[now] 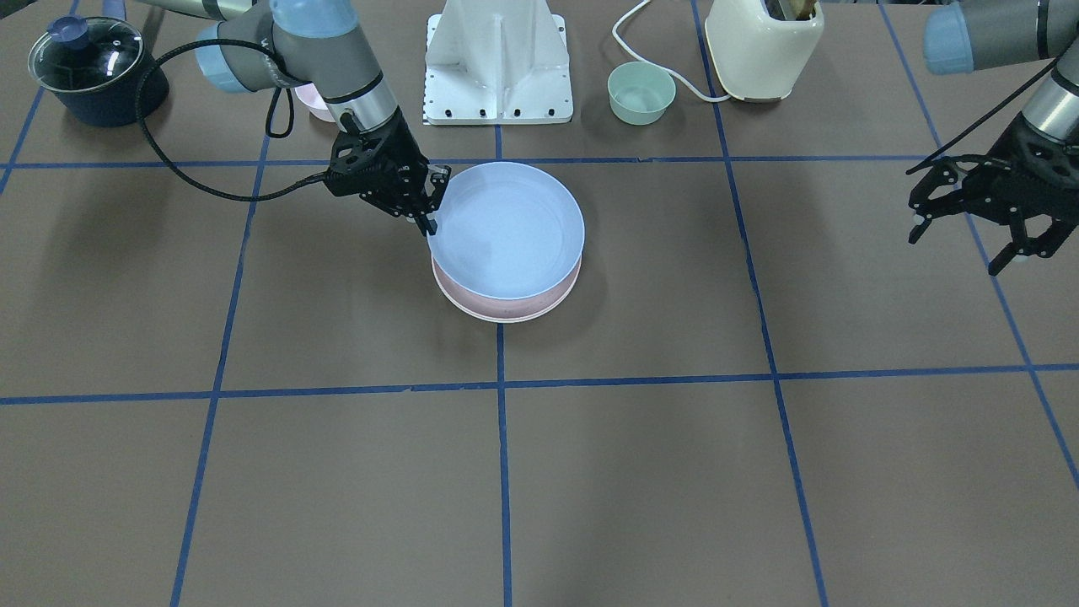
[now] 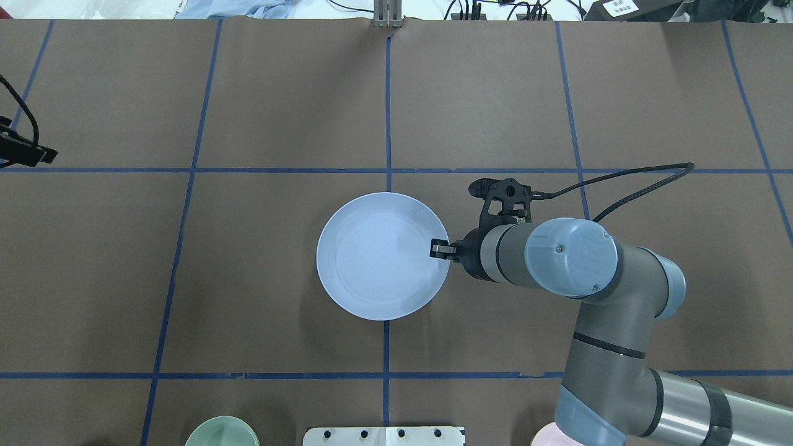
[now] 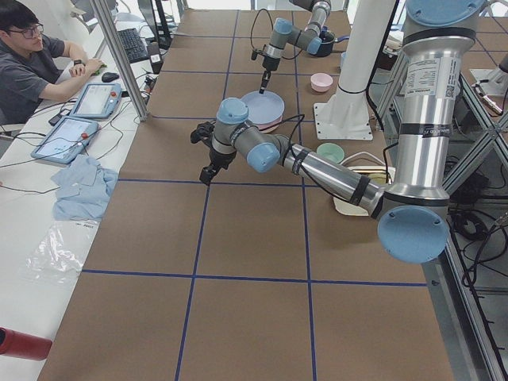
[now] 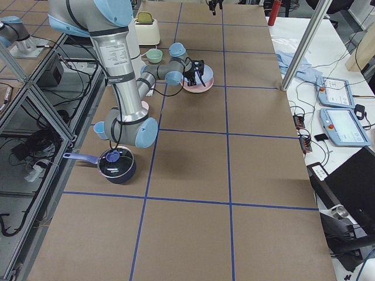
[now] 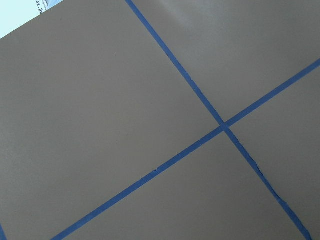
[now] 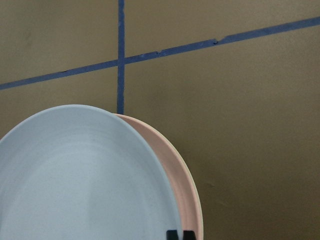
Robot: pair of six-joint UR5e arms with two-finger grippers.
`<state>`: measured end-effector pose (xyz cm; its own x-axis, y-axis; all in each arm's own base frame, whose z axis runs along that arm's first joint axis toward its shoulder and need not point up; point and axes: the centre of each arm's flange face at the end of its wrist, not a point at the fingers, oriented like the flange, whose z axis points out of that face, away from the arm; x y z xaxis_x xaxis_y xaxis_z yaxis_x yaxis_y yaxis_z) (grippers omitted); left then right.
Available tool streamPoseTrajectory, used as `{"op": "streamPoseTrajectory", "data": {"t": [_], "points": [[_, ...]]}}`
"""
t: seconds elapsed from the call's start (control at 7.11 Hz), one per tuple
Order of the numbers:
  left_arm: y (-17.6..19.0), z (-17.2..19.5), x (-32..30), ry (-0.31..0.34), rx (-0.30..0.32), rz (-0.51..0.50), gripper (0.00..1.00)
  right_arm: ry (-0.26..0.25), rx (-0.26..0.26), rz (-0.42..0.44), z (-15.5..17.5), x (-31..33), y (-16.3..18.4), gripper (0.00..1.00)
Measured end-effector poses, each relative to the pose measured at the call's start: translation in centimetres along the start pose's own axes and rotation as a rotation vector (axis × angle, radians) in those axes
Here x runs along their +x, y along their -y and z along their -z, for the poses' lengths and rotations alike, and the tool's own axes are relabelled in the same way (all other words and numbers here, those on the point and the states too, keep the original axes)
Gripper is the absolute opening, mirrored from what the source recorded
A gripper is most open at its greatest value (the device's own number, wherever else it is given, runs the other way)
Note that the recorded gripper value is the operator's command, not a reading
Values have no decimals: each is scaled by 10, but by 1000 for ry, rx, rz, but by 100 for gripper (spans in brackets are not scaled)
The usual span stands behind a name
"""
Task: Stack three plates with pink and blue
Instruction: 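Carry the blue plate with the right gripper onto the pink plate, then open the right gripper and withdraw it away from the stack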
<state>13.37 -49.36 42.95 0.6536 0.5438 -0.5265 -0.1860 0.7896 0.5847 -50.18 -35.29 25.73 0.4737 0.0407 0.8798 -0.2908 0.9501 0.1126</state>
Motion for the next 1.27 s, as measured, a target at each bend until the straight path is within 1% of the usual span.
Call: {"op": "streamPoseTrajectory", "data": {"t": [0.28, 0.42, 0.56, 0.7, 0.84, 0.98, 1.12, 1.27], "points": [[0, -1, 0, 0, -2, 1, 100, -10, 16, 2, -7, -2, 1, 100], [0, -1, -1, 0, -2, 1, 100, -16, 24, 4, -5, -4, 7, 100], [-1, -2, -1, 0, -3, 1, 100, -42, 26, 5, 1, -5, 26, 100], [-1, -2, -2, 0, -4, 3, 100, -85, 9, 20, 12, 0, 60, 100], [-3, 0, -5, 4, -4, 9, 100, -140, -31, 66, 30, 20, 106, 100], [-8, 4, -13, 10, -2, 23, 100, -201, -88, 153, 57, 59, 162, 100], [-16, 11, -25, 15, -2, 38, 100, -251, -135, 241, 86, 104, 210, 100], [-25, 20, -40, 29, -1, 34, 100, -297, -186, 341, 119, 165, 251, 100]]}}
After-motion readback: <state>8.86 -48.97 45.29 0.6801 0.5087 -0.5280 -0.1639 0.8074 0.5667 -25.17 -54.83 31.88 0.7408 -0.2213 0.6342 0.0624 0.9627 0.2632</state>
